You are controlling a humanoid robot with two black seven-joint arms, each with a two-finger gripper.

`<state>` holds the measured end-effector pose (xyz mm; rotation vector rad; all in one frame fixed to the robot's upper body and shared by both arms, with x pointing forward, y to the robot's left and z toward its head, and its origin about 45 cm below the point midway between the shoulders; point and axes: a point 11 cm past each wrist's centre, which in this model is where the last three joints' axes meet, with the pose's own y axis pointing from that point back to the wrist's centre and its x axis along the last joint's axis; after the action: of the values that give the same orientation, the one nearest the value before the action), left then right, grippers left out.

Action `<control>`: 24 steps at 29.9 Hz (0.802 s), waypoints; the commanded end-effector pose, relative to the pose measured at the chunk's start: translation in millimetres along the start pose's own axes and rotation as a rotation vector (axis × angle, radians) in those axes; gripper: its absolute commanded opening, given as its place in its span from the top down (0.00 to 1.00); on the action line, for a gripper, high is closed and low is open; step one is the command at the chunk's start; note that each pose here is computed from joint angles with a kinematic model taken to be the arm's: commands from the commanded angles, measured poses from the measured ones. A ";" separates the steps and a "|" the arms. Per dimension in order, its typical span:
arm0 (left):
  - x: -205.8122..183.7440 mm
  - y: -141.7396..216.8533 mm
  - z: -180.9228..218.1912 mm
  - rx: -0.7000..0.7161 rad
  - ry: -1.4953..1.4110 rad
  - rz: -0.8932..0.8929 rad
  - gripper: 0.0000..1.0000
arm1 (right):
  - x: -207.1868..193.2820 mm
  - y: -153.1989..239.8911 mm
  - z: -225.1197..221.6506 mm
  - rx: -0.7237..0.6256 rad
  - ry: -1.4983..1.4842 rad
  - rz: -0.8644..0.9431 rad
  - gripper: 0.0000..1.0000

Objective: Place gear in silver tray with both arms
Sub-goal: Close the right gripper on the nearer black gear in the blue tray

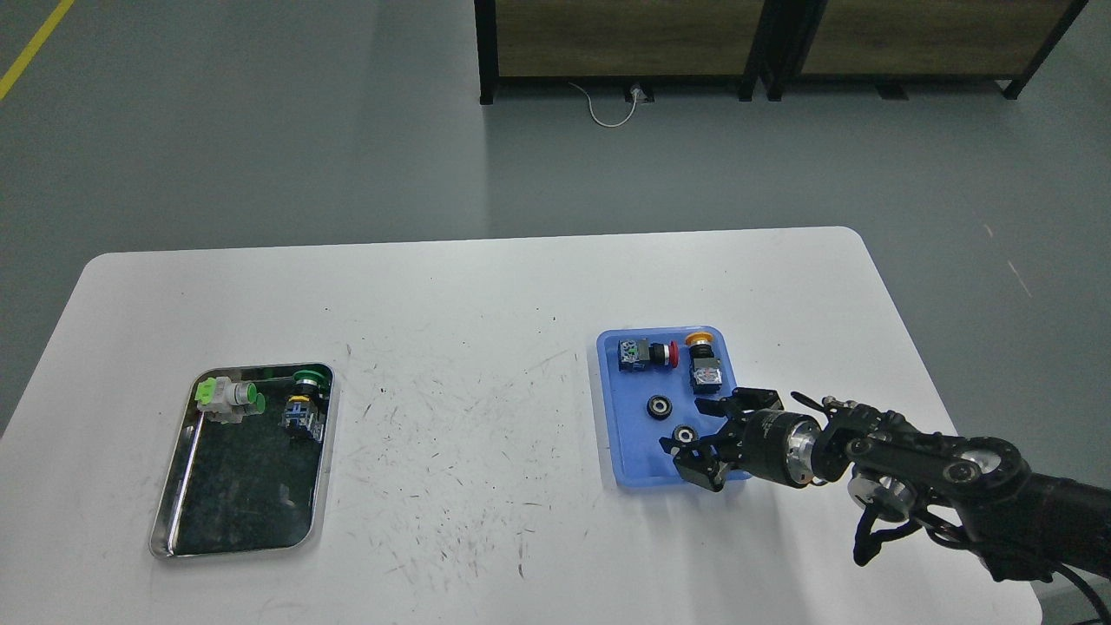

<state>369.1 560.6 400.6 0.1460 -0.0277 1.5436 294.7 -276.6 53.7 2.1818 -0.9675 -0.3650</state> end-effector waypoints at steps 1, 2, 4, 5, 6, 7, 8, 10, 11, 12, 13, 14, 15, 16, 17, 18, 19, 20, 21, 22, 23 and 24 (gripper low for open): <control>0.0 0.0 0.0 0.000 -0.001 0.000 0.02 | -2.7 -1.2 3.3 -0.008 0.000 -0.004 0.25; 0.0 0.0 0.0 0.000 -0.001 0.000 0.02 | -2.6 -1.1 4.3 -0.011 0.003 -0.004 0.25; 0.3 0.0 0.0 0.000 -0.001 0.003 0.02 | -3.2 -0.8 7.7 -0.018 0.012 -0.005 0.27; 0.5 0.0 0.0 0.000 -0.001 0.004 0.02 | -3.5 -0.6 9.4 -0.021 0.014 -0.005 0.28; 0.7 0.0 0.0 0.000 -0.001 0.006 0.02 | -3.7 -0.4 11.1 -0.024 0.014 -0.005 0.28; 0.7 0.0 0.0 0.000 -0.001 0.006 0.02 | -4.8 -0.2 13.2 -0.028 0.013 -0.007 0.29; 0.7 0.0 0.0 0.000 -0.001 0.006 0.02 | -5.7 -0.6 13.7 -0.028 0.013 -0.009 0.31; 0.7 0.0 0.0 0.000 -0.001 0.006 0.02 | -7.6 -1.7 14.1 -0.028 0.015 -0.012 0.33; 0.3 0.0 -0.6 0.001 -0.001 0.005 0.02 | -8.1 -1.6 14.9 -0.030 0.018 -0.014 0.35; 0.7 0.2 -0.6 0.001 -0.001 0.006 0.02 | -8.1 -1.6 14.8 -0.029 0.023 -0.014 0.37; 0.9 0.2 -0.6 0.001 -0.002 0.008 0.02 | -8.2 -1.6 14.8 -0.029 0.024 -0.014 0.39; 0.4 0.0 -0.6 0.001 -0.001 0.006 0.02 | -8.2 -1.6 14.6 -0.027 0.024 -0.014 0.39; 0.4 0.0 -0.6 0.001 -0.001 0.006 0.02 | -8.2 -2.1 13.3 -0.024 0.025 -0.015 0.39; 0.5 -0.1 0.0 0.000 -0.002 0.007 0.02 | -7.0 -1.8 12.3 -0.021 0.023 -0.011 0.39; -0.1 -0.5 -0.3 0.000 -0.001 0.006 0.02 | -5.9 -1.9 10.2 -0.015 0.021 -0.008 0.40; 1.0 0.0 0.0 0.000 -0.002 0.009 0.02 | -5.7 -2.0 9.8 -0.014 0.019 -0.008 0.40; 1.0 0.0 0.0 0.000 -0.002 0.009 0.02 | -6.0 -2.4 8.9 -0.012 0.020 -0.009 0.41; 0.5 -0.1 0.0 0.000 -0.002 0.007 0.02 | -5.6 -2.5 8.5 -0.011 0.020 -0.006 0.41; 0.5 -0.1 0.0 0.000 -0.002 0.007 0.02 | -5.8 -2.5 8.5 -0.011 0.020 -0.008 0.42; 0.7 -0.1 0.0 0.000 -0.002 0.009 0.02 | -5.8 -2.5 8.5 -0.011 0.020 -0.008 0.43; 0.1 -0.5 -0.3 0.000 -0.001 0.008 0.02 | -5.8 -2.5 8.5 -0.011 0.020 -0.008 0.43; 0.1 -0.6 -0.3 0.000 -0.001 0.008 0.02 | -5.5 -2.0 9.4 -0.013 0.019 -0.007 0.44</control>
<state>369.2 561.3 400.6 0.1476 -0.0297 1.5519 287.3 -275.6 45.4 2.1746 -0.9439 -0.3521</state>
